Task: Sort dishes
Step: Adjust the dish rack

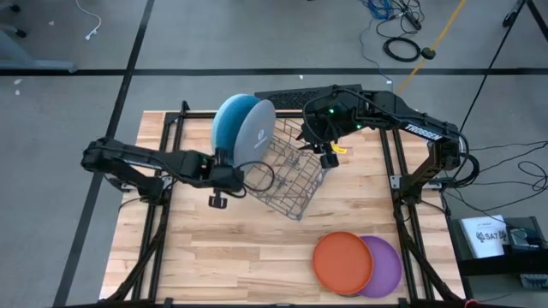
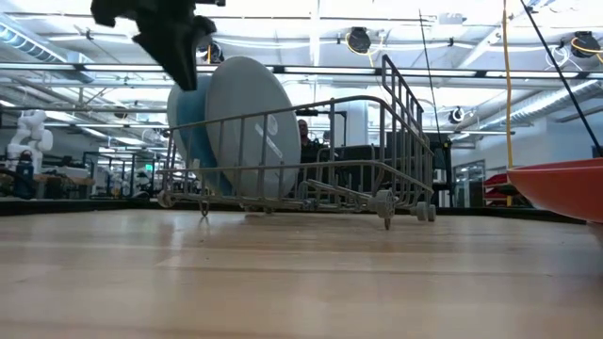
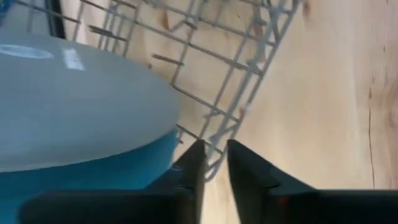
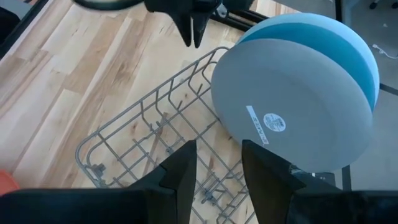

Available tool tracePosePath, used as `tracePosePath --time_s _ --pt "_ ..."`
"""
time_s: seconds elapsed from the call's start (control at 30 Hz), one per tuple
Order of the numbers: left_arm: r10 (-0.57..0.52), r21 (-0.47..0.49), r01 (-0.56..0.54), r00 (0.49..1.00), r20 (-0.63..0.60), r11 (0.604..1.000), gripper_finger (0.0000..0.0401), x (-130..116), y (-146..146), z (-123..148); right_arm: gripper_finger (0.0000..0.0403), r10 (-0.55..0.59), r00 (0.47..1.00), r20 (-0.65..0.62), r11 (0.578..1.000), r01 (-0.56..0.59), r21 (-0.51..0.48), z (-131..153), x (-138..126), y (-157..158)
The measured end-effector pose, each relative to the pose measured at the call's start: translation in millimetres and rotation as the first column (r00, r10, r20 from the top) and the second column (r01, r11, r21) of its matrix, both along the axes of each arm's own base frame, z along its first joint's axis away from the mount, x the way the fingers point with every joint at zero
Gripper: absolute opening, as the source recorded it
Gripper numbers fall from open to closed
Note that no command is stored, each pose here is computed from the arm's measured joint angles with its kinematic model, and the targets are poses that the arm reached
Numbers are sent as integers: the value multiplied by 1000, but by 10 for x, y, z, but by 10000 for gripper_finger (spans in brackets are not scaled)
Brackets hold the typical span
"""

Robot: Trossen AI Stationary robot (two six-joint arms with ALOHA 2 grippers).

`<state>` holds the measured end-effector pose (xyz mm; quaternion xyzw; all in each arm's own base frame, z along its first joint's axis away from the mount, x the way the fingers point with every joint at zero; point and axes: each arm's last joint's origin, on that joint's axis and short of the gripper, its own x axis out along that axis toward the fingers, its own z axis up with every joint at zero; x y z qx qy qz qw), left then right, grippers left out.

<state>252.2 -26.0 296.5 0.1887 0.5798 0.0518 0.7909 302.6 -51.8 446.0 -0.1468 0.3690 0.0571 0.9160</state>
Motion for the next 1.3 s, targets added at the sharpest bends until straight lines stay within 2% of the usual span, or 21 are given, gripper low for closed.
tracePosePath --time_s 0.2,0.37,0.87,0.97,1.17,1.3 --pt "39 5 -39 996 -86 999 147 3 -14 -173 121 0 1000 -1 1000 0 2 -1 -1 1" --pt "105 49 -101 989 -100 994 159 53 1 -251 121 -4 1000 1 1000 4 6 1 1 1" --pt "120 56 -110 969 -216 992 107 280 -14 -595 121 11 1000 14 1000 -11 10 10 20 63" --pt "122 8 -124 966 -228 992 83 282 -32 -610 121 17 1000 18 1000 -17 9 13 25 80" --pt "72 -146 -108 970 -230 983 17 310 -108 -603 121 14 1000 19 1000 -14 11 14 23 79" --pt "70 -201 -108 980 -186 974 18 357 -184 -534 121 8 1000 18 1000 -8 17 15 23 80"
